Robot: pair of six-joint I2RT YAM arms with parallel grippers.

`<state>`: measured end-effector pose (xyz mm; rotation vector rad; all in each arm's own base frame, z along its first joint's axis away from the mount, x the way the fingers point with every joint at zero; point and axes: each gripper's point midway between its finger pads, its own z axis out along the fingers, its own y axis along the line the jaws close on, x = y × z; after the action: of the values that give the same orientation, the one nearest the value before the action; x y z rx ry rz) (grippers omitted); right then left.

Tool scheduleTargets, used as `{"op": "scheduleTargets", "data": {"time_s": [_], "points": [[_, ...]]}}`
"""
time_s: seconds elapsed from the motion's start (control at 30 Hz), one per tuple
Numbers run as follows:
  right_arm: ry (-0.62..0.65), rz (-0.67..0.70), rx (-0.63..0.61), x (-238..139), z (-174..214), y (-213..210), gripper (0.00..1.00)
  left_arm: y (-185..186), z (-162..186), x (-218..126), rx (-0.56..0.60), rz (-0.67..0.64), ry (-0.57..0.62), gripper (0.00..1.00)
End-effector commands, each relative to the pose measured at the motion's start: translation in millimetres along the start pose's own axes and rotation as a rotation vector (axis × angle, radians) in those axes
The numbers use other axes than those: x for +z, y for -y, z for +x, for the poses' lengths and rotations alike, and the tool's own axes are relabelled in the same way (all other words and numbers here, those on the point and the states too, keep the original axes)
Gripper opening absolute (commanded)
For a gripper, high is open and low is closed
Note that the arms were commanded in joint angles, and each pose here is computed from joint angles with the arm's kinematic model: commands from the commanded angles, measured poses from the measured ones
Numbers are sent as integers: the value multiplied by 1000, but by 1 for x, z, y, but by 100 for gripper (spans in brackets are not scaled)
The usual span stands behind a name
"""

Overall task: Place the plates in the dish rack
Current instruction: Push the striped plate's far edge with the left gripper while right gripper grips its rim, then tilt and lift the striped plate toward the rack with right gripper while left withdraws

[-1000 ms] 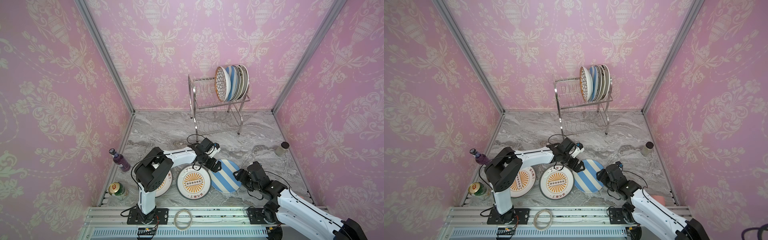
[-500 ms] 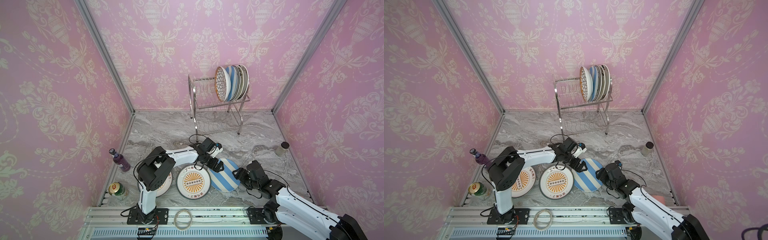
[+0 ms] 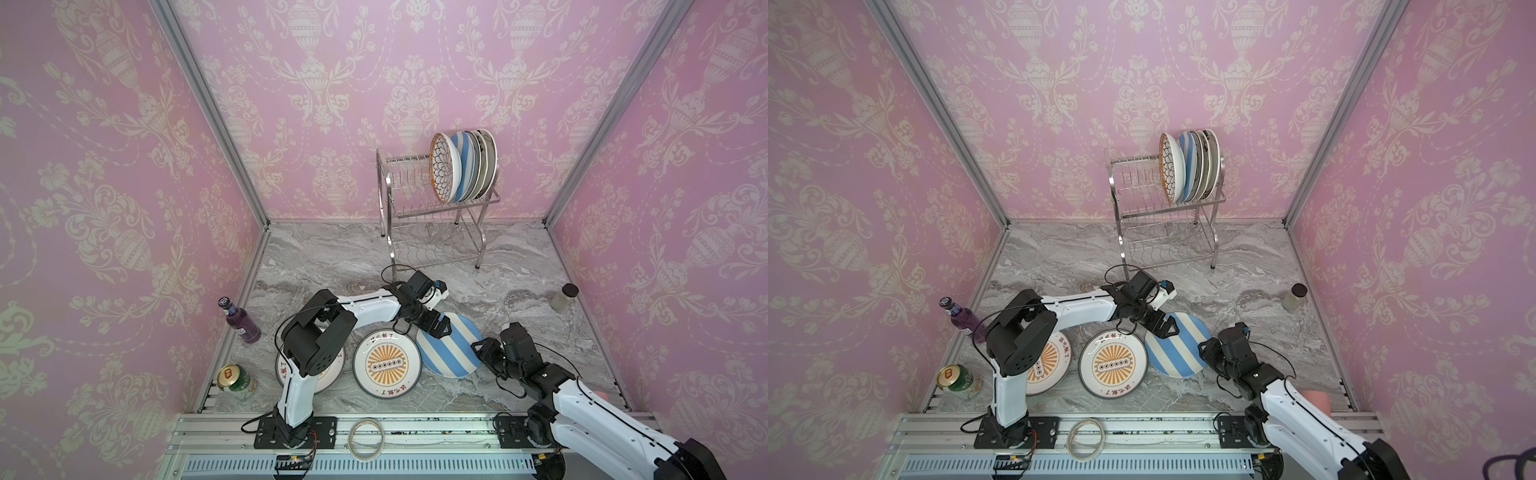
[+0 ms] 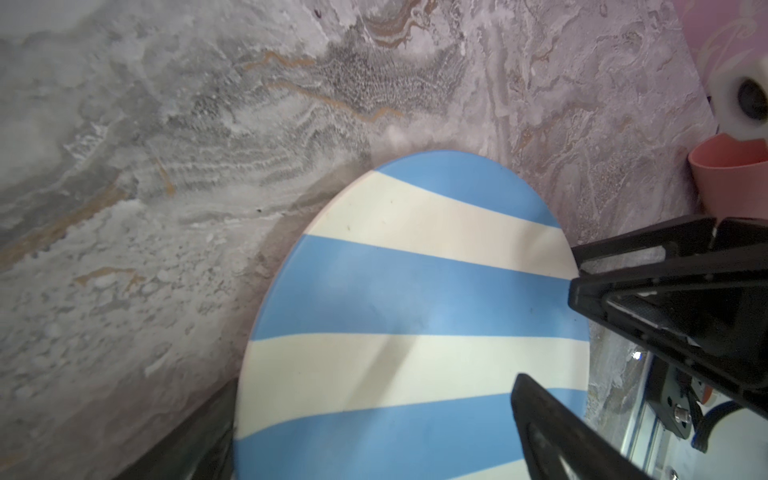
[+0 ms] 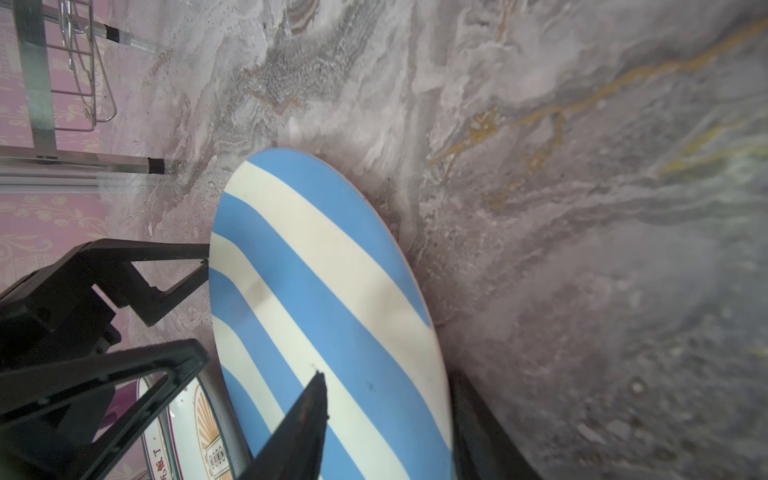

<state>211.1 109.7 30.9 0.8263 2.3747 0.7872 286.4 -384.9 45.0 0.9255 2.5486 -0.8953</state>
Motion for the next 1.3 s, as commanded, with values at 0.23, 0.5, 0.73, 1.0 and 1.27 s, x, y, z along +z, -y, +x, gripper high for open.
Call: {"op": "scheduleTargets", "data": {"time_s": [0.23, 0.5, 0.73, 1.0, 1.27], "points": [[8, -206, 20, -4, -1, -27, 38, 24, -4, 11, 25, 95, -10, 99], [55, -276, 30, -15, -11, -39, 29, 22, -9, 7, 33, 73, 5, 99], [60, -221, -7, -19, -12, -35, 24, 23, -20, 0, 37, 60, 35, 99], [40, -105, -159, -27, -22, -45, 9, 34, -48, -20, 69, 54, 108, 99], [90, 20, -358, -56, -51, -69, 2, 19, -86, -81, 44, -66, 233, 99]]}}
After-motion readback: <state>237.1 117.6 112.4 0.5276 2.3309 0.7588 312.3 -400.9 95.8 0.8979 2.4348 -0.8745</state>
